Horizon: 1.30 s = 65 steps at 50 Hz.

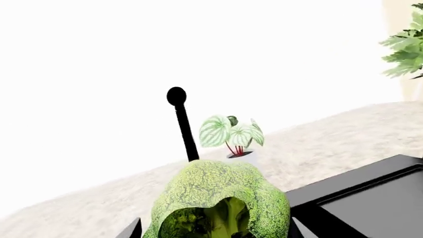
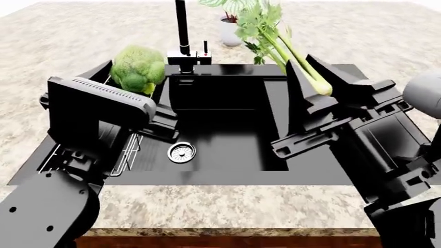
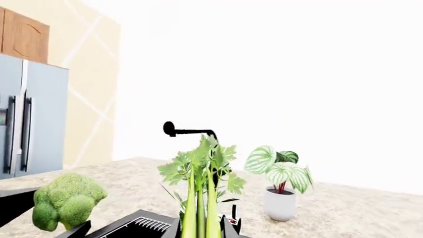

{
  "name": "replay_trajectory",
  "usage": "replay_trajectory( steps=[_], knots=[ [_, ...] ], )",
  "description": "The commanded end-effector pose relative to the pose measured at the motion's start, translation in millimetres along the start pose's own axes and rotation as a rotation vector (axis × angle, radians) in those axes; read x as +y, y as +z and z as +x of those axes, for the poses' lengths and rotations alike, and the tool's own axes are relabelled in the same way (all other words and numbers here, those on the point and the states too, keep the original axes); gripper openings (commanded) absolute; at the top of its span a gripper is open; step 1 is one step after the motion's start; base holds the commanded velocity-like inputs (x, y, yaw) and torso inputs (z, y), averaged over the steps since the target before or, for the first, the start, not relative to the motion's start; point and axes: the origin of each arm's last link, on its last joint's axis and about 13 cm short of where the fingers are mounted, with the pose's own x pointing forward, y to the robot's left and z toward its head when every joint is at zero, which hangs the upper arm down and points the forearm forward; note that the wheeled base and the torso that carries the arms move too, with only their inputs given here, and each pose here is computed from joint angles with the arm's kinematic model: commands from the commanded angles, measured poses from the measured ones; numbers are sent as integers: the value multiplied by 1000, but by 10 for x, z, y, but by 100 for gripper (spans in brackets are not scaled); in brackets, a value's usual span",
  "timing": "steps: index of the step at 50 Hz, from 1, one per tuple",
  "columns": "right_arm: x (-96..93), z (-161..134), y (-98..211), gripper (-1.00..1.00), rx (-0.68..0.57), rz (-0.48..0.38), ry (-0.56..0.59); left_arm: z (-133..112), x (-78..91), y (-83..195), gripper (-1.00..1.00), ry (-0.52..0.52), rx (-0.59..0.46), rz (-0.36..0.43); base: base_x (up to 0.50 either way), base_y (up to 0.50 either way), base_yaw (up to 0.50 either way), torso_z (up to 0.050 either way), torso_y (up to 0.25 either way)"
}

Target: Pick the vegetables from the sink and place them on the cutting board.

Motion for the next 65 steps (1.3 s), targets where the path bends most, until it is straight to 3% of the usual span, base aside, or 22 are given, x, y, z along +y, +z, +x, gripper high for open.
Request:
replay_trajectory(
  steps=[1, 11, 24, 49, 65],
  knots=[
    [6, 153, -421, -100, -38, -61, -84, 89, -71, -220, -100, 129, -28, -88, -500, 62, 0, 0, 0],
    [-60, 283, -601, -100, -12, -169, -213, 175, -65, -336, -100, 166, -1, -116, -267, 49, 0, 0, 0],
    [-79, 250, -592, -100, -78, -137, -272, 186, -51, -392, -100, 185, 27, -141, -63, -423, 0, 0, 0],
    [-79, 249, -582, -100, -116, -115, -253, 168, -65, -375, -100, 167, 26, -146, -49, -500, 0, 1, 0],
    [-62, 244, -584, -100, -124, -136, -238, 163, -65, -370, -100, 164, 25, -154, 173, -500, 0, 0, 1]
  ],
)
